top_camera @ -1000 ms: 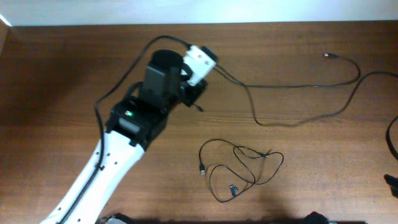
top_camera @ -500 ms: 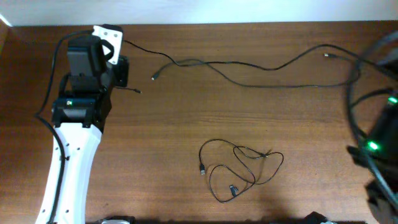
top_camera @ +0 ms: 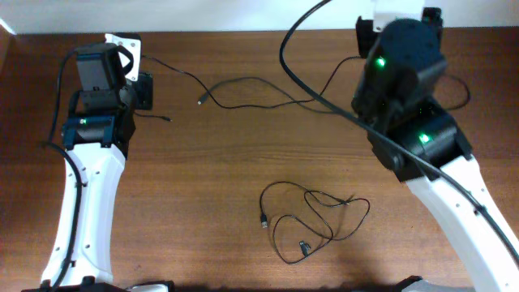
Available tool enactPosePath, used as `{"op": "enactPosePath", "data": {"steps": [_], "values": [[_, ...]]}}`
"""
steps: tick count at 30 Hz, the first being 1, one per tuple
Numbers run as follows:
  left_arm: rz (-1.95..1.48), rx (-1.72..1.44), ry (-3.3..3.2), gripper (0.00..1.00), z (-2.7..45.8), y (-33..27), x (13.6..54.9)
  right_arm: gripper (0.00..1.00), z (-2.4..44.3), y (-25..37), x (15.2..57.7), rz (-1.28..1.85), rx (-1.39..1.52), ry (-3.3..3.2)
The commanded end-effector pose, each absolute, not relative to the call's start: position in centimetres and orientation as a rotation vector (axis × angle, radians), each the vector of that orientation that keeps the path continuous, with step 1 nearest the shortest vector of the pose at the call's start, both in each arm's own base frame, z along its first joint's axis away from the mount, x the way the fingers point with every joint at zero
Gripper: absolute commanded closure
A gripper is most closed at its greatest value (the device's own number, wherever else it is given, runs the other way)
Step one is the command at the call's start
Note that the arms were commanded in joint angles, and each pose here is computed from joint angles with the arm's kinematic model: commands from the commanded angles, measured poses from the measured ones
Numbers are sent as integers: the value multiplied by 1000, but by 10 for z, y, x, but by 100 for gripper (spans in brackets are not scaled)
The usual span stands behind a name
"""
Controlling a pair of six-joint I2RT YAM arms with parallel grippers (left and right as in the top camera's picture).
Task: Untangle cables
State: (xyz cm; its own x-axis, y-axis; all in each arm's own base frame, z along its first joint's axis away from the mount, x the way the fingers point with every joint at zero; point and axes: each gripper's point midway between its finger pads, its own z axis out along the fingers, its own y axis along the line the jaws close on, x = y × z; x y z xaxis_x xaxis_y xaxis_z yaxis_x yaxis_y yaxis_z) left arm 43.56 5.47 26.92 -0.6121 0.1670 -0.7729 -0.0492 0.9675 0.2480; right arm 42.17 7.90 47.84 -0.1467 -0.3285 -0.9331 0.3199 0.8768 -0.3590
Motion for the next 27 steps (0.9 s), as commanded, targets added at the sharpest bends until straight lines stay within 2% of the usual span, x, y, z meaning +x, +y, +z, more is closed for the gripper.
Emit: {"op": "enactPosePath", "data": {"steps": [1,6,10,13,14,20,23,27], "values": [[301,54,2208,100,269,57,436,96,439,84,455,-477,-97,1717],[303,58,2218,100,260,58,445,96,373,18,495,-287,73,1904],[362,207,2280,100,226,59,461,96,353,-60,501,-121,276,1952],[238,436,2284,100,200,33,474,96,340,-102,498,-30,306,1982],[135,602,2256,100,188,11,477,96,326,-116,498,20,317,2016],[48,1052,2149,100,149,-45,478,96,249,-166,500,38,450,2175],[57,1198,2101,100,136,-64,477,96,226,-172,504,42,470,2215],[37,1240,2136,100,111,-68,477,96,204,-192,504,9,524,2242]]}}
